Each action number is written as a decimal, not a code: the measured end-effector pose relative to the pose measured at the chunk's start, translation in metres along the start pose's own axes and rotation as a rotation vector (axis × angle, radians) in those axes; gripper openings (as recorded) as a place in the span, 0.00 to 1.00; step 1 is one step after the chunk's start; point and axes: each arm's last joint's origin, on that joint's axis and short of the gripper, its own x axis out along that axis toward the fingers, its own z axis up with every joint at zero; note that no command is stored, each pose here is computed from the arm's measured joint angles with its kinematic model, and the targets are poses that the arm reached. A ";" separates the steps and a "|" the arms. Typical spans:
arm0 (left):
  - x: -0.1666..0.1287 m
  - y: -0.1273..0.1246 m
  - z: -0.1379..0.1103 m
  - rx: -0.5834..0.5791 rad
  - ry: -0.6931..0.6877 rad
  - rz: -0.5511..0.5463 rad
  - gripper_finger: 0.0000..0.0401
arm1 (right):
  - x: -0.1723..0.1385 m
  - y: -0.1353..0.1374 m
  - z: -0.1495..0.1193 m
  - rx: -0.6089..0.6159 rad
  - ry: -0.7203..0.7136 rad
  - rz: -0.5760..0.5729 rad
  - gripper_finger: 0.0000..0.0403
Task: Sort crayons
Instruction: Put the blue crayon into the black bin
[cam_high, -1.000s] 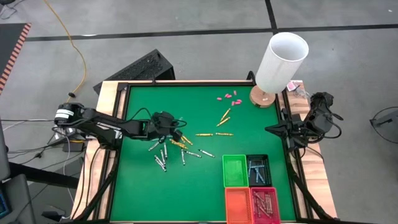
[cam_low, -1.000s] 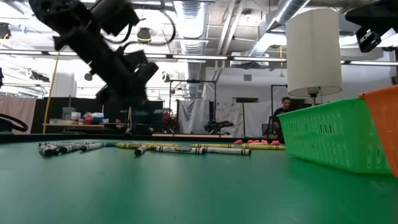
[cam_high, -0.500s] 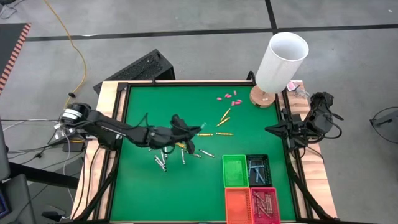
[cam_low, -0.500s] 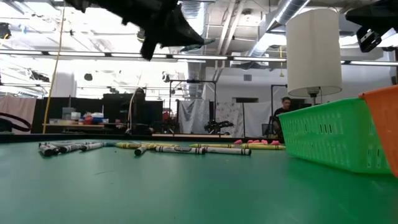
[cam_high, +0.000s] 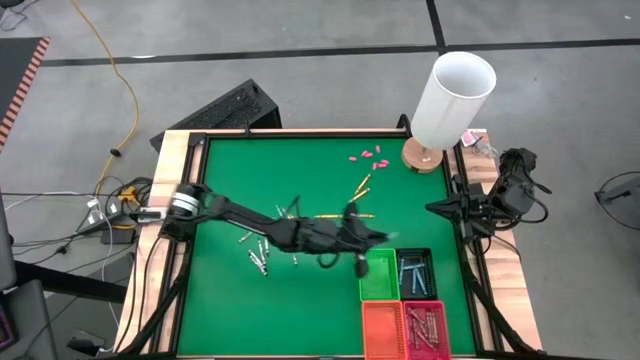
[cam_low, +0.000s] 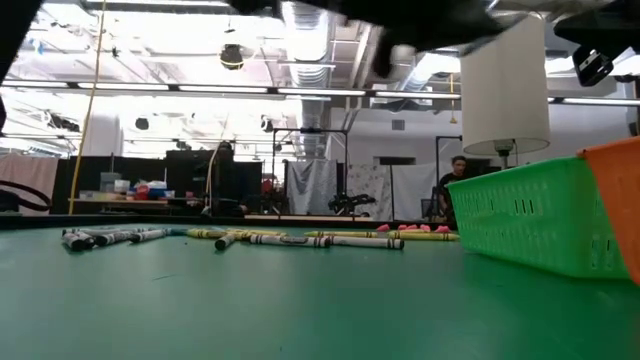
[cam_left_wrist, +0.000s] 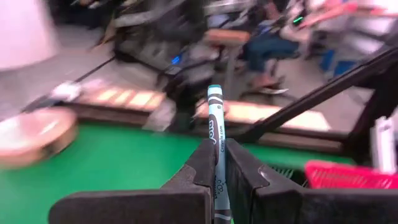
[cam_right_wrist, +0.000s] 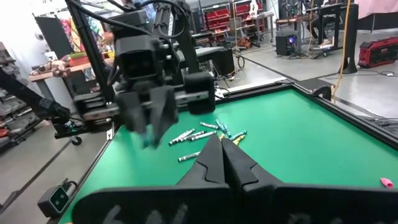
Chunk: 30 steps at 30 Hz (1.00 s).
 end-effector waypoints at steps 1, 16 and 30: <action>0.008 -0.003 -0.001 -0.002 -0.008 -0.027 0.01 | 0.000 0.000 0.000 0.000 0.000 0.000 0.00; 0.096 -0.036 -0.038 0.016 0.006 -0.260 0.01 | 0.000 0.000 0.000 0.000 0.000 0.000 0.00; 0.106 -0.039 -0.061 0.040 0.036 -0.286 0.07 | 0.000 0.000 0.000 -0.001 0.000 0.001 0.00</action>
